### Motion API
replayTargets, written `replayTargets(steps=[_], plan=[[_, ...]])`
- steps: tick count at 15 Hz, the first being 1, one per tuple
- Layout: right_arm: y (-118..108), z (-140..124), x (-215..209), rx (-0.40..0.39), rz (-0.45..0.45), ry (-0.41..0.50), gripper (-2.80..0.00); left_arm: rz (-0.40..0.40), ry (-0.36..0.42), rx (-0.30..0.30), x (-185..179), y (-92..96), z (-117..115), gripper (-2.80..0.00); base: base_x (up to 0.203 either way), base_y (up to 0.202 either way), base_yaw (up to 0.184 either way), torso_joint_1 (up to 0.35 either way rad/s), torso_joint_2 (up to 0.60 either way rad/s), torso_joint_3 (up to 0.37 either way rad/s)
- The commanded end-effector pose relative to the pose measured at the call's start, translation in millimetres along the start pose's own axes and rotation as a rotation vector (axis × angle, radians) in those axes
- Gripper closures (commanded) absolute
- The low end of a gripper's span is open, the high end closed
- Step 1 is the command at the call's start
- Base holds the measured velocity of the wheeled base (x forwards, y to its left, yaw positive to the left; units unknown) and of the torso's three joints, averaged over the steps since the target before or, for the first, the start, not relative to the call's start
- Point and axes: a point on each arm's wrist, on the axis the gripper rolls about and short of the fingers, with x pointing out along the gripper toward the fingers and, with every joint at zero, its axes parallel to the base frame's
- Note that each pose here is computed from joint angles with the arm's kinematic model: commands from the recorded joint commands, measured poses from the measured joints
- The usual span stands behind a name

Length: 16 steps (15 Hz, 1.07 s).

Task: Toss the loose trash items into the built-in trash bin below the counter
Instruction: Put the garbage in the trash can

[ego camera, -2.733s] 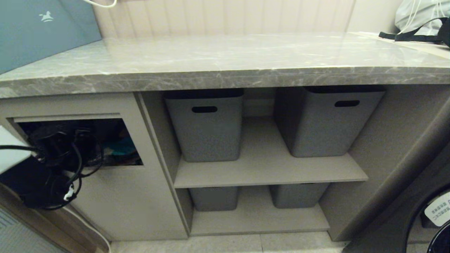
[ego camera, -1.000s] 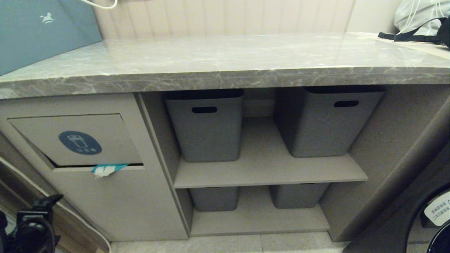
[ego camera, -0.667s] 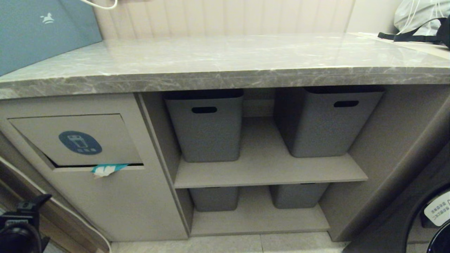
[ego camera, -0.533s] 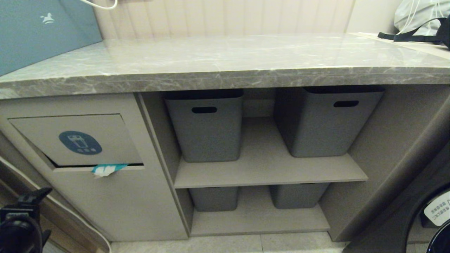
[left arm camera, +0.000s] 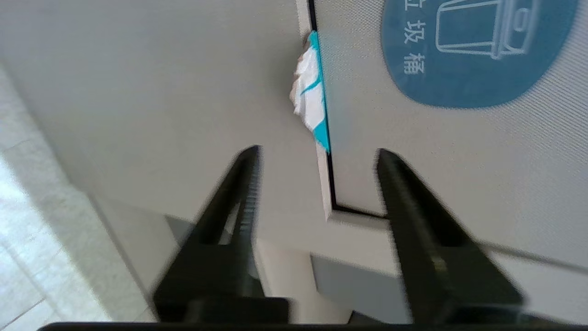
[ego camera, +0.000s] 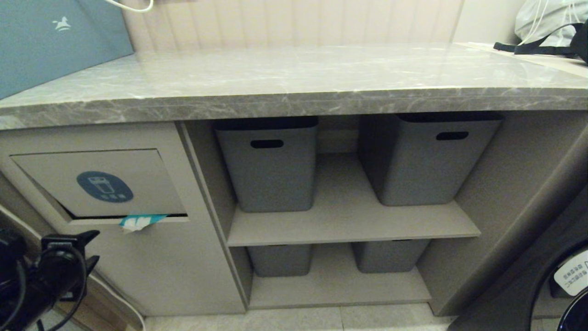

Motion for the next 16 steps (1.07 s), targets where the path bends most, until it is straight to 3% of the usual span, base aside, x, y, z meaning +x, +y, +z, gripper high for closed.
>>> replayTargets(steps=[1,8,16], plan=[[0.0,0.0,-0.1,-0.001,0.0,-0.002,0.0,0.063,0.018,-0.002,21.1,11.2,-4.2,0.0,0.0,0.0,0.0,0.0,0.0,0.0],[0.0,0.0,-0.1,-0.001,0.001,-0.002,0.0,0.056,0.005,-0.002,84.1,6.3,-2.7,0.0,0.0,0.0,0.0,0.0,0.0,0.0],[0.0,0.0,-0.1,-0.001,0.001,-0.002,0.0,-0.015,0.011,-0.007,111.8,-7.7,-2.9,0.0,0.0,0.0,0.0,0.0,0.0,0.0]])
